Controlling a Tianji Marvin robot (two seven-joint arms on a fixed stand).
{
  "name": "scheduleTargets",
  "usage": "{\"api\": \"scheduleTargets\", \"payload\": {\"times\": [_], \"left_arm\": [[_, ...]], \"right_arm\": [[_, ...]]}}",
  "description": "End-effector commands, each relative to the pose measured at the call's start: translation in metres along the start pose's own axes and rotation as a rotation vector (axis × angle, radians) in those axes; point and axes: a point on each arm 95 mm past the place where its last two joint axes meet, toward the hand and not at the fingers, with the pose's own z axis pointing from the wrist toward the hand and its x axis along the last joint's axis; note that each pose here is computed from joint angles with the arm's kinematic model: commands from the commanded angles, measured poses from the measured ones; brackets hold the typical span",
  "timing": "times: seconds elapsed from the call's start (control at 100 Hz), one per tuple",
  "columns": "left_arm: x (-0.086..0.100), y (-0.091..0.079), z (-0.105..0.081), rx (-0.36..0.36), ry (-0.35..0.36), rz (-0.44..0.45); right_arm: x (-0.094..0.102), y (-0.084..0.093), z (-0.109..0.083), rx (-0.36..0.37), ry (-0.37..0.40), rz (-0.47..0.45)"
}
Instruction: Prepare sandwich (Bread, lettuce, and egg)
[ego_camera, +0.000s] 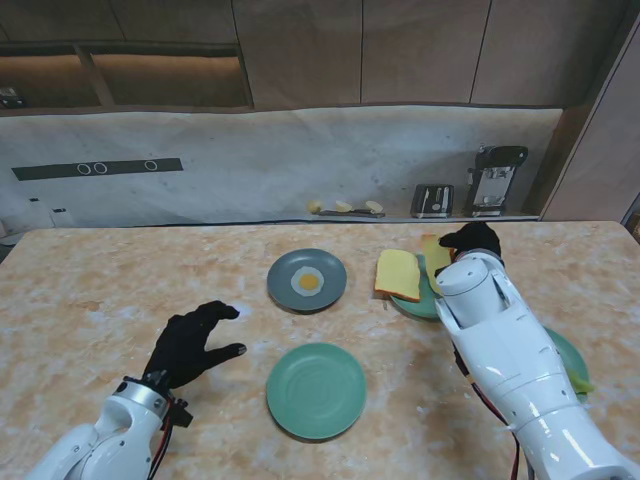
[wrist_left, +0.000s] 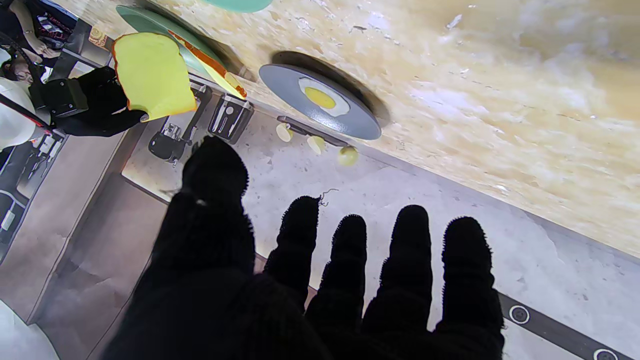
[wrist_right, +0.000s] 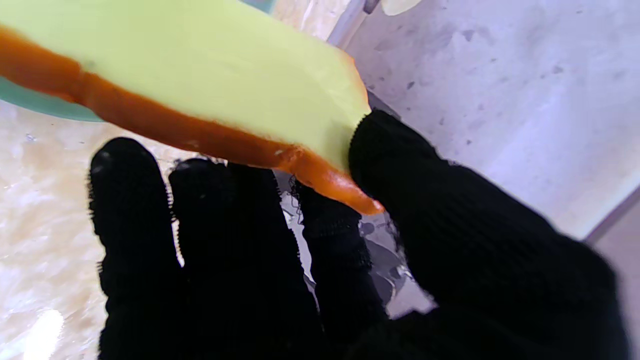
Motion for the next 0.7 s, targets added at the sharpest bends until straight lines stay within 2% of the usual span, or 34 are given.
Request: {"api": "scheduleTargets", "payload": {"times": [0.0,0.2,0.37,0.69], "left_arm": [[0.002,0.002,-0.003,-0.010,0.003,0.000],[0.002,0.001,-0.003,-0.005,0.004,0.006],[0.003,0.000,-0.002,0.000,0.006,0.010],[0.003,-0.003,-0.002,0.010,0.003,0.023]], "right_arm": [[-0.001,-0.002,-0.006,0.019,0.023,0.005],[0.002,0.006,-0.024,0.032,0.081,0.043],[0.001,0.008,-0.044,0.071,0.110,0.097],[-0.010,-0.006,-0.090,0.199,0.094,0.227]]}}
